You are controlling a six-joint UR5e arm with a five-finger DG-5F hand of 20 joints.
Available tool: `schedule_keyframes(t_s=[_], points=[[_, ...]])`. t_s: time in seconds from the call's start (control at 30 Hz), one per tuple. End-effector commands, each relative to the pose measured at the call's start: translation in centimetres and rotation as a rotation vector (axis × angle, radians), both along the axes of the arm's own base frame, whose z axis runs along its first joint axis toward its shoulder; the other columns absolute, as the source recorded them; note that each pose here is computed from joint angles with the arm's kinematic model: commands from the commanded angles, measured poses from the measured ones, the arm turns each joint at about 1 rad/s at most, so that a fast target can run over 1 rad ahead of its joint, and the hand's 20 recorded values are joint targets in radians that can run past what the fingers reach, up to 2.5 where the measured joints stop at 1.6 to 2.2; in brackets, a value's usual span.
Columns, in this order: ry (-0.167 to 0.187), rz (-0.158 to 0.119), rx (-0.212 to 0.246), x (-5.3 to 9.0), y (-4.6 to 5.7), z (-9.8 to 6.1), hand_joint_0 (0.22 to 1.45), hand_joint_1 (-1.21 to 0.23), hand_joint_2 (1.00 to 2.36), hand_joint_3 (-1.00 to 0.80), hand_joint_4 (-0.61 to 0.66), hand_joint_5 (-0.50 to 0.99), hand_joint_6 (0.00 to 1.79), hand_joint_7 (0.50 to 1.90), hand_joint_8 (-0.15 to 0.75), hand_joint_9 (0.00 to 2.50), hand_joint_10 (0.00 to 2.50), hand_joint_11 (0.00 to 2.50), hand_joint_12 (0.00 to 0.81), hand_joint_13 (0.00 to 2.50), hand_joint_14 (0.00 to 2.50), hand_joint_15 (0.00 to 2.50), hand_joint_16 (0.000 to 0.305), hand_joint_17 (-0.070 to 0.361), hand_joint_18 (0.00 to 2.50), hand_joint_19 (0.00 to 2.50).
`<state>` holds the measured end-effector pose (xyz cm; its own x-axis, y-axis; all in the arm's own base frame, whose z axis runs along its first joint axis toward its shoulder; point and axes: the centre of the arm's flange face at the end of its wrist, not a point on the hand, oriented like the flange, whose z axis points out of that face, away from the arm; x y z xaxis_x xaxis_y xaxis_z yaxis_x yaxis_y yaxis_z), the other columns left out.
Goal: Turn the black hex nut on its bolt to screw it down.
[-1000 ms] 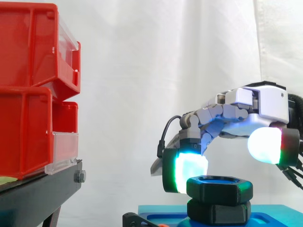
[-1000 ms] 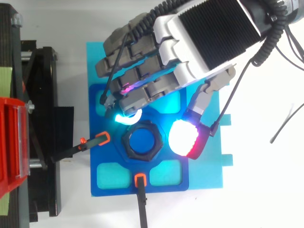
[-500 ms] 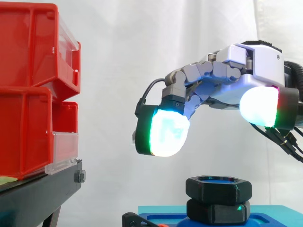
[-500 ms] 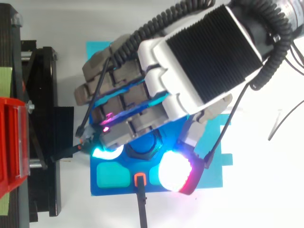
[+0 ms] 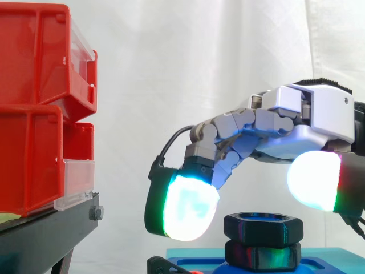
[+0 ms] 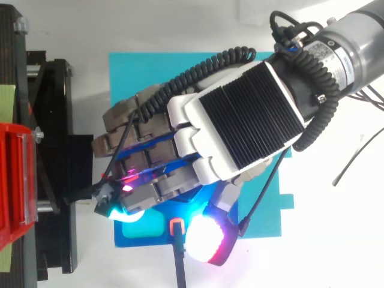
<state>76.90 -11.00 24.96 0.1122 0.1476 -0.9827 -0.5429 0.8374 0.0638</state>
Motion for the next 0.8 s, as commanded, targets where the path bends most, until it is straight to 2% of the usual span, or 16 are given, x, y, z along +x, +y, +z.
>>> schedule_keyframes(t_s=[0.0, 0.17, 0.33, 0.57, 0.77], points=[[0.012, -0.001, 0.001, -0.1, 0.4, -0.3, 0.49, -0.36, 1.00, -0.50, 0.07, -0.01, 0.50, 1.01, 0.231, 0.86, 0.01, 0.13, 0.336, 0.70, 0.01, 0.16, 0.047, 0.107, 0.60, 0.44], [0.034, 0.000, -0.002, -0.3, 0.5, -0.6, 0.49, -0.36, 1.00, -0.50, 0.03, 0.00, 0.51, 1.11, 0.231, 0.87, 0.01, 0.13, 0.337, 0.71, 0.01, 0.16, 0.047, 0.106, 0.60, 0.45], [0.035, 0.000, -0.010, -0.4, 0.4, -0.7, 0.49, -0.36, 1.00, -0.50, 0.00, 0.01, 0.51, 1.18, 0.230, 0.88, 0.01, 0.13, 0.337, 0.71, 0.01, 0.16, 0.047, 0.106, 0.61, 0.44], [0.034, -0.009, -0.013, -0.6, -0.6, -0.6, 0.49, -0.36, 1.00, -0.50, -0.01, 0.02, 0.51, 1.27, 0.233, 0.90, 0.01, 0.14, 0.334, 0.72, 0.01, 0.16, 0.046, 0.104, 0.61, 0.44], [0.025, -0.018, -0.014, -0.6, -1.4, -0.6, 0.49, -0.37, 1.00, -0.50, -0.01, 0.02, 0.50, 1.28, 0.231, 0.90, 0.01, 0.14, 0.334, 0.72, 0.01, 0.16, 0.046, 0.104, 0.61, 0.44]])
